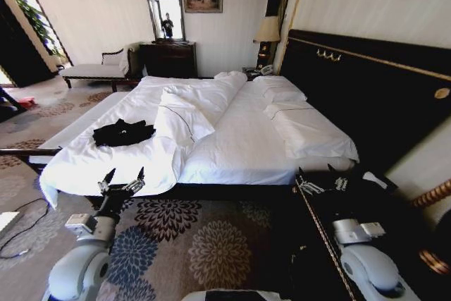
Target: Fold the clothes on the bed.
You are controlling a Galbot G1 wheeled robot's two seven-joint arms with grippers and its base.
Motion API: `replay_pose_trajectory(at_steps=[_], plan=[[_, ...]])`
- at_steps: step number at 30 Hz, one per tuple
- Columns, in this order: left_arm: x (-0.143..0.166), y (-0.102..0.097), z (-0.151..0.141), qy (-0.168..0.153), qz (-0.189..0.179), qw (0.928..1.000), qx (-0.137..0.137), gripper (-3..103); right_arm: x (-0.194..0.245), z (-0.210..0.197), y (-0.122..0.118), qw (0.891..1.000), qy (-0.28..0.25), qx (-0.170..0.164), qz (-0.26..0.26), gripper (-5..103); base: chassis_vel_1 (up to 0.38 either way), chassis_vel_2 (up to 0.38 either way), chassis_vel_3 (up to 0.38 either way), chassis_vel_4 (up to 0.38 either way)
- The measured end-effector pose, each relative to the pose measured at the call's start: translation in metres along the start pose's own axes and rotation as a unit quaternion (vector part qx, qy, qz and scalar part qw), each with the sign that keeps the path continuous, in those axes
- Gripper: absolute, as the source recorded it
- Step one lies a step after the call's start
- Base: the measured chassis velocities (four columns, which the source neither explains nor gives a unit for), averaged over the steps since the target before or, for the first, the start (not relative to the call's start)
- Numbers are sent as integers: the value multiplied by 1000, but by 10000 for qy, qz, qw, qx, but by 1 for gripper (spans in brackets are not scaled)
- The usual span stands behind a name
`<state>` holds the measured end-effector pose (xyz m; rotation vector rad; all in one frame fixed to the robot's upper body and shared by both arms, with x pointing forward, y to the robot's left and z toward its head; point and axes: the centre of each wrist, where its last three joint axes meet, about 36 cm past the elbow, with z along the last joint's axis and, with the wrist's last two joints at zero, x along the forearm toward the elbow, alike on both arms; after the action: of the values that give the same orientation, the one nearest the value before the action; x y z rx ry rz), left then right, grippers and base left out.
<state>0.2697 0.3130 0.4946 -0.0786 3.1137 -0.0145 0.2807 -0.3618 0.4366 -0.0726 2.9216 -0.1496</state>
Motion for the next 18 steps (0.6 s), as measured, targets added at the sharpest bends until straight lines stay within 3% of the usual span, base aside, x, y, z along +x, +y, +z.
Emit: replay_pose_trajectory(at_steps=[18], plan=[[4,-3,2,-2,-30,10000,24,100,3,5,3,10000,8,-38,61,100,-147,140,144,-150]])
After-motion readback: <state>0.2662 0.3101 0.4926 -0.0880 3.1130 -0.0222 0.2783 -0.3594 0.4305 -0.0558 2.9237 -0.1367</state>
